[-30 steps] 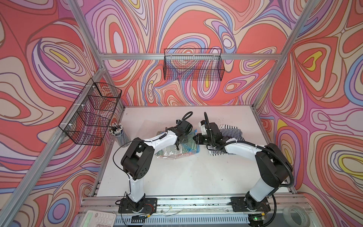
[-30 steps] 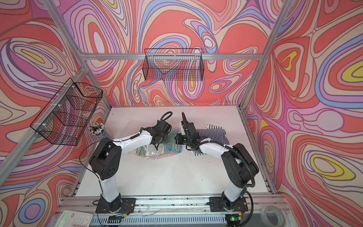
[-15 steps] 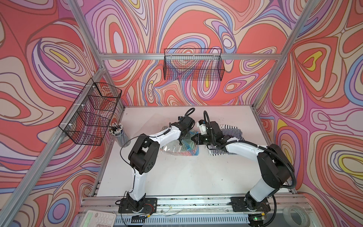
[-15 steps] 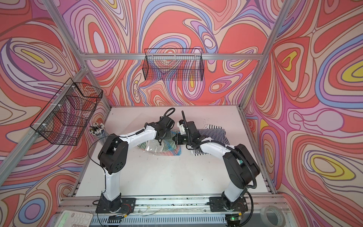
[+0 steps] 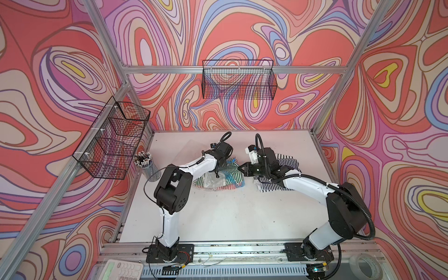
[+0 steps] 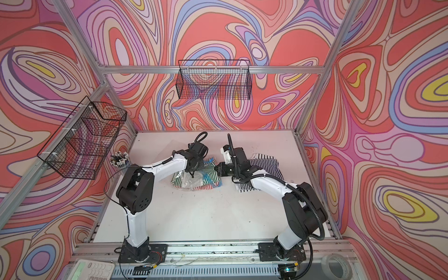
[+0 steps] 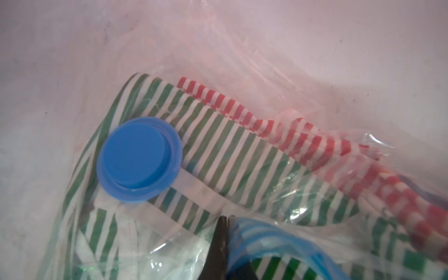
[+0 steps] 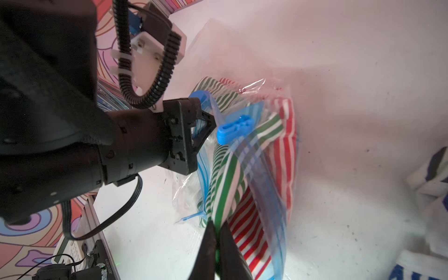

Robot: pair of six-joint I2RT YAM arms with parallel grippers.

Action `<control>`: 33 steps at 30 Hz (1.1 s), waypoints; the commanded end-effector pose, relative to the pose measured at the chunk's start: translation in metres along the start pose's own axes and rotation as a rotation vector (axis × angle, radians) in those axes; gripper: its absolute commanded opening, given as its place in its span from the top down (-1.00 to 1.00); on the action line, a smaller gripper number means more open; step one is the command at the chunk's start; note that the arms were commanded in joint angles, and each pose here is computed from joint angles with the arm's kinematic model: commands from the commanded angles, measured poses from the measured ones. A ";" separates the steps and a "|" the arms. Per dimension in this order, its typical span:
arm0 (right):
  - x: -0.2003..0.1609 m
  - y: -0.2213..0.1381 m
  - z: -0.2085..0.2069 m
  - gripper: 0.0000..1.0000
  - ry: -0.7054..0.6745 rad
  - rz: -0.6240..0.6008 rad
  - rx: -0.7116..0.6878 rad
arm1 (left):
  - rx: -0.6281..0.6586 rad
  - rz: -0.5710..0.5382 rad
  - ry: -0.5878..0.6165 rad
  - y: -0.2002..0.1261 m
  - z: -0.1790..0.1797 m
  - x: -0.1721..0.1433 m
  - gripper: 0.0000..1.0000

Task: Take the tank top out of the vacuum bag
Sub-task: Take out the tank top from the vacuum bag.

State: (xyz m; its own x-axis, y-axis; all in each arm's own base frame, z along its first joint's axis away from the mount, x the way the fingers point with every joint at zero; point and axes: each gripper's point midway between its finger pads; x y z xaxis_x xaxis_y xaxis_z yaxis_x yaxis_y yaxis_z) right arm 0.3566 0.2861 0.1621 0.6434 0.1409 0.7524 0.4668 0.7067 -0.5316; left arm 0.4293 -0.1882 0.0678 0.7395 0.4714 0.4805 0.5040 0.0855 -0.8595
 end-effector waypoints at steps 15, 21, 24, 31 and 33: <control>0.044 -0.076 -0.031 1.00 0.033 -0.178 -0.050 | 0.144 -0.039 -0.037 0.009 0.041 0.018 1.00; 0.042 -0.085 -0.053 1.00 0.061 -0.174 -0.110 | 0.115 -0.025 -0.029 0.008 0.034 0.018 1.00; 0.042 -0.093 -0.064 1.00 0.084 -0.186 -0.142 | 0.091 -0.006 -0.028 0.008 0.029 0.015 1.00; 0.038 -0.094 -0.068 1.00 0.082 -0.170 -0.157 | 0.022 0.027 -0.007 0.000 0.009 -0.003 1.00; 0.035 -0.093 -0.072 1.00 0.088 -0.161 -0.169 | -0.002 0.035 -0.001 -0.001 0.002 -0.007 1.00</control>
State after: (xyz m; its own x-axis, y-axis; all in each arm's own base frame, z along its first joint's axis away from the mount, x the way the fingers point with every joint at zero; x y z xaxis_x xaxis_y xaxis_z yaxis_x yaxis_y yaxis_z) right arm 0.3773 0.1853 0.2051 0.6257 -0.0305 0.7795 0.6259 0.6160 -0.4783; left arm 0.4312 -0.1869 0.0675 0.7365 0.4937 0.4624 0.4975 0.0677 -0.8648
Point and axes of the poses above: each gripper's point midway between its finger pads, its own y axis out along the fingers, its own z axis along the line the jaws close on, x = y × z, and after that the axes turned 15 degrees about -y, right-handed
